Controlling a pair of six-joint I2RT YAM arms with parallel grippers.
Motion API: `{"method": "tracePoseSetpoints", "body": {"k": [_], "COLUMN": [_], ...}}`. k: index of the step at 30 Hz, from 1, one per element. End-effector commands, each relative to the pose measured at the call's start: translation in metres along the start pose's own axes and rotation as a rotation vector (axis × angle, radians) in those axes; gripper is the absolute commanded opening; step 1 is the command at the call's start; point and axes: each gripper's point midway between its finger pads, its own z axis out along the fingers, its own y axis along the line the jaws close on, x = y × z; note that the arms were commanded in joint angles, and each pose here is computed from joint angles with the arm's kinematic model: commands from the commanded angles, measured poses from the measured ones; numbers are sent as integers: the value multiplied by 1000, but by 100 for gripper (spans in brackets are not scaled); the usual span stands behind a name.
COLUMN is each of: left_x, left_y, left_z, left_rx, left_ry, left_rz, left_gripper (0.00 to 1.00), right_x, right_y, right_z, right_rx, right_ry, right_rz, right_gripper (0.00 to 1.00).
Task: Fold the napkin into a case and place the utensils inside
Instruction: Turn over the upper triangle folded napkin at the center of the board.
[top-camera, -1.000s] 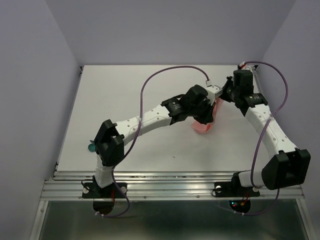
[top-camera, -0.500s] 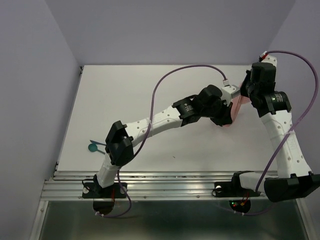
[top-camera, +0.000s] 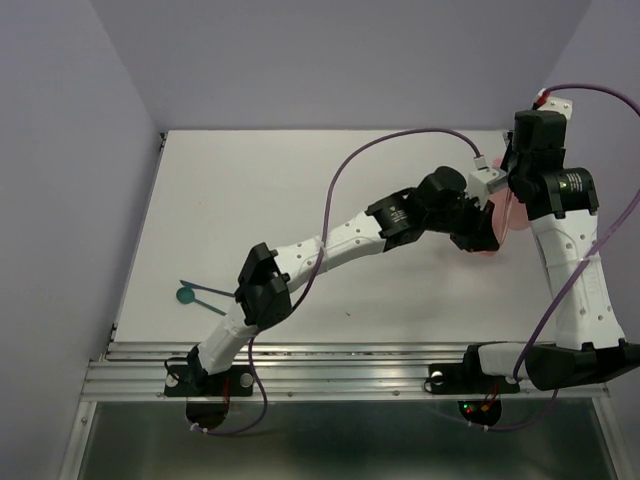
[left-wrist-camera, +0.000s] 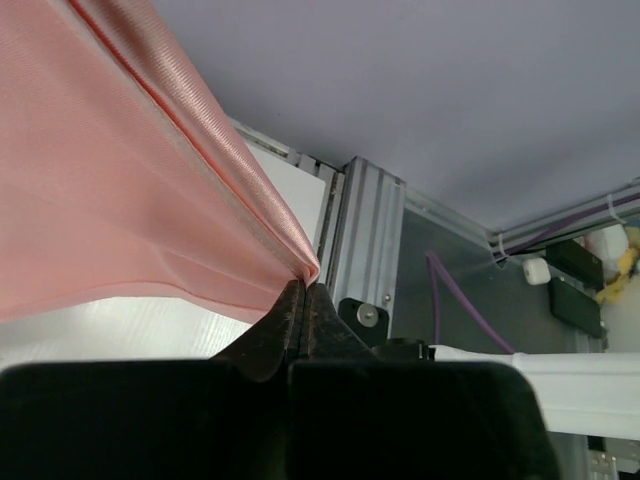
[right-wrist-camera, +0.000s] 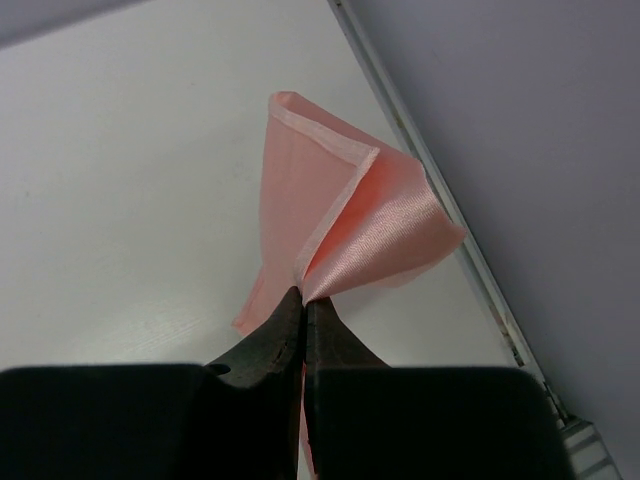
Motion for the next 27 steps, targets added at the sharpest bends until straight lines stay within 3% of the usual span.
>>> {"method": "tracePoseSetpoints", "body": {"k": [1,7,11,20,27], "left_x": [0,33,37,52,52], "left_y": [-48,-41,-29,30,75], "left_z": [2,-10,-42,-88,-117], "left_rx": [180,215,231,175,70], "left_ry": [-6,16,-27,-100,-146], "left_rz": [5,-26,-60,-187,-227], "left_gripper": [0,0,0,0,0], "right_x": [-10,19,39,77,83], "right_y": [-7,26,52,164,225], "right_z": [-9,24,58,114,129], "right_rx": [8,-84,-126,-294,-419], "right_ry": [-35,90,181,273,284], "right_rz": [-29,-130,-180,-269,-133], "right_gripper": [1,1,1,1,1]}}
